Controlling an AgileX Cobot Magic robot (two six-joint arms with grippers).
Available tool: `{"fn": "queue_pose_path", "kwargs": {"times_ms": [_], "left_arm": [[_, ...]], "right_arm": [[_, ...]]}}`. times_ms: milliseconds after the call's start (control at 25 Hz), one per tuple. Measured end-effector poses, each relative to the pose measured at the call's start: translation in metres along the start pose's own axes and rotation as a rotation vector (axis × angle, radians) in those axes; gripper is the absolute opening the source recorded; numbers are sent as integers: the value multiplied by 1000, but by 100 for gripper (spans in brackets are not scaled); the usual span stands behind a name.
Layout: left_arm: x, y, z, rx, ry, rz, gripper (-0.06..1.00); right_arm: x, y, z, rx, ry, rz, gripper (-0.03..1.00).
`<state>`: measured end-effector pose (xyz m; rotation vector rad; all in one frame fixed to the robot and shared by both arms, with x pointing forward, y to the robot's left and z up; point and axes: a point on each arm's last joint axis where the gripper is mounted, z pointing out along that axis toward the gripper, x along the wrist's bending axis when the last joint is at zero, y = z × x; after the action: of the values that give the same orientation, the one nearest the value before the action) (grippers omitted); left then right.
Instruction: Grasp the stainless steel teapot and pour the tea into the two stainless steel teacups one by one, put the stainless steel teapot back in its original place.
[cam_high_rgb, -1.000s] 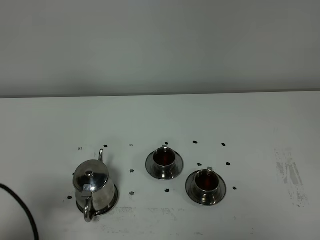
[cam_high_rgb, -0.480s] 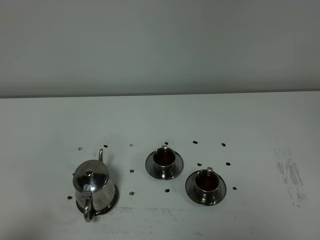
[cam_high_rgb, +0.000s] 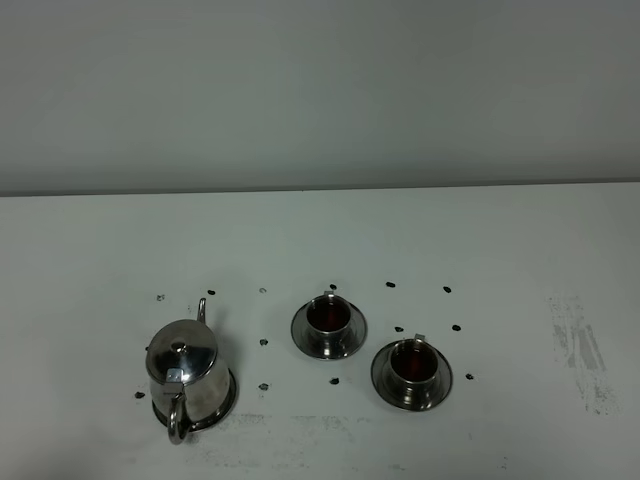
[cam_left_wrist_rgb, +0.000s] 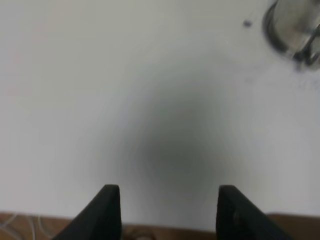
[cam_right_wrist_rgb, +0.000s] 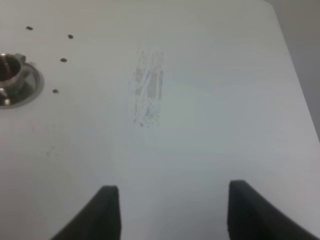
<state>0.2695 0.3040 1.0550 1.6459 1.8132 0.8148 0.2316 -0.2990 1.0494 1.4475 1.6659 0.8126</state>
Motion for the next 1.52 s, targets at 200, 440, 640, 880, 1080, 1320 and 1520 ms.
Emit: {"fn": "queue_pose_path", "kwargs": {"times_ms": [200,440,640,880,1080,1320,1520], "left_arm": [[-2,-4,-1,-60,-21,4,50],[-2,-13,-14,-163,-21,6,50],[-2,-24,-26,-264,-20,8,49],[-2,-24,-26,-266,-21,8,49],[-2,-24,-26,-266,-21,8,49],[-2,-24,-26,-266,-21,8,49],[-2,-24,-26,-266,-32,15,49]], "right_arm": [[0,0,0,0,0,0,49],[0,0,0,0,0,0,49],[0,0,0,0,0,0,49],[0,0,0,0,0,0,49],[0,0,0,0,0,0,49],[0,0,0,0,0,0,49],[0,0,0,0,1,0,49]]}}
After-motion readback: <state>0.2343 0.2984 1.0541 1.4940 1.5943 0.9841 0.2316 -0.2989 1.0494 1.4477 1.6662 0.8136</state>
